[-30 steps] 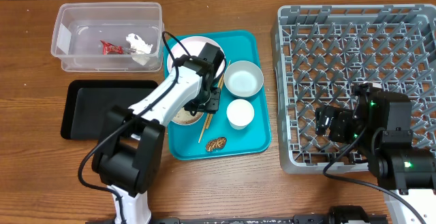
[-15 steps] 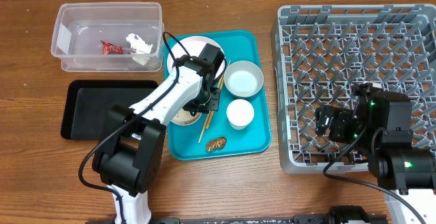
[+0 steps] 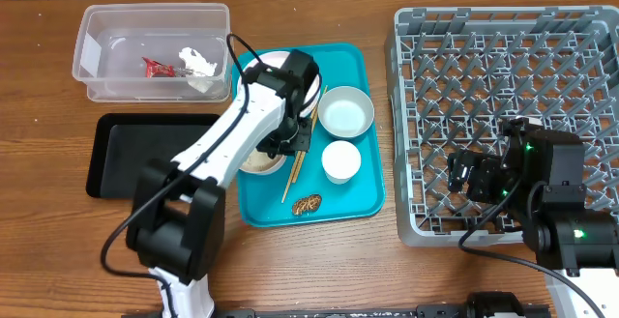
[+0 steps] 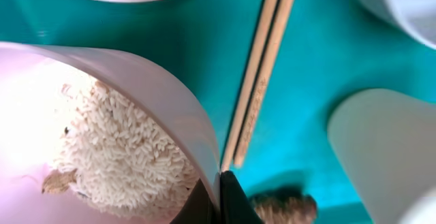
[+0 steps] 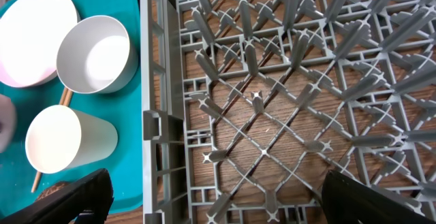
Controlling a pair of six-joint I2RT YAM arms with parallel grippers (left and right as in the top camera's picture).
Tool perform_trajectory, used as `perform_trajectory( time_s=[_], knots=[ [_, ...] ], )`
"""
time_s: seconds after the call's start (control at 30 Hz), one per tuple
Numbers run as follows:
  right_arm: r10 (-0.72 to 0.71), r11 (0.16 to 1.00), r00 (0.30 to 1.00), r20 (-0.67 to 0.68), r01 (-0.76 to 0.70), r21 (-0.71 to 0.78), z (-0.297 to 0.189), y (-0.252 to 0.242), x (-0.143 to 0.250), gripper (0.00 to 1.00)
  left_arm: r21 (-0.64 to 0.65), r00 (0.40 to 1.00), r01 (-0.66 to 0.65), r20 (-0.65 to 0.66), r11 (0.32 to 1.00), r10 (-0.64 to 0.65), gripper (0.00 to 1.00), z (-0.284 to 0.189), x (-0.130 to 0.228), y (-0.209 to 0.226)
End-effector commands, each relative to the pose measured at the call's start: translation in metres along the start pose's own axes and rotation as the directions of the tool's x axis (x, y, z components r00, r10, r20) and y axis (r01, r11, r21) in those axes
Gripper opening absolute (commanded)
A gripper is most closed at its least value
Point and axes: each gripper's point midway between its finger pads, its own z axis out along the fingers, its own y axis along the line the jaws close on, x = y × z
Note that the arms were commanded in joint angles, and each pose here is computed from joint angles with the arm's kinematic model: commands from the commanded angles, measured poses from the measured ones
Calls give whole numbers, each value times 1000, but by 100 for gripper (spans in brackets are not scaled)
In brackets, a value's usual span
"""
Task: Sort waste into correct bins and load items into the dishwasher
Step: 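Grasp the rim of the pink rice bowl with the left gripper, then tip the pink bowl over the black tray to pour out rice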
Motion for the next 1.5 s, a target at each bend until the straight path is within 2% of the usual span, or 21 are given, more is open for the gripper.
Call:
perform_trajectory(
  time_s=[0.0, 0.23, 0.53, 0.73, 0.9, 1.1, 1.27, 1.47],
  knots=[
    [-1, 1000, 999, 39, 1, -9, -9, 3, -11, 100, 46, 996, 43, 81, 998, -47, 4, -44, -6, 15],
    [-1, 1000, 999, 40, 1, -3, -9, 2, -11, 100, 219, 994, 27, 99, 975, -50, 4, -74, -4, 43],
    [0, 1000, 999, 33, 0, -2, -9, 1, -9, 100, 501, 988, 37, 111, 865, -106, 4, -73, -5, 90],
    [0, 1000, 999, 33, 0, -2, -9, 1, -9, 100, 693, 960, 8, 197, 721, -200, 4, -69, -4, 121],
    [1, 1000, 999, 33, 0, -2, -9, 1, -9, 100, 816, 892, -71, 310, 574, -331, 4, -76, 2, 154],
    [0, 1000, 999, 33, 0, -2, -9, 1, -9, 100, 866, 790, -200, 419, 458, -448, 4, -92, 10, 174],
    [0, 1000, 999, 33, 0, -2, -9, 1, -9, 100, 869, 727, -265, 465, 418, -506, 4, -102, 15, 184],
    [0, 1000, 999, 33, 0, -2, -9, 1, -9, 100, 872, 700, -283, 473, 400, -535, 4, -108, 16, 190]
  ],
)
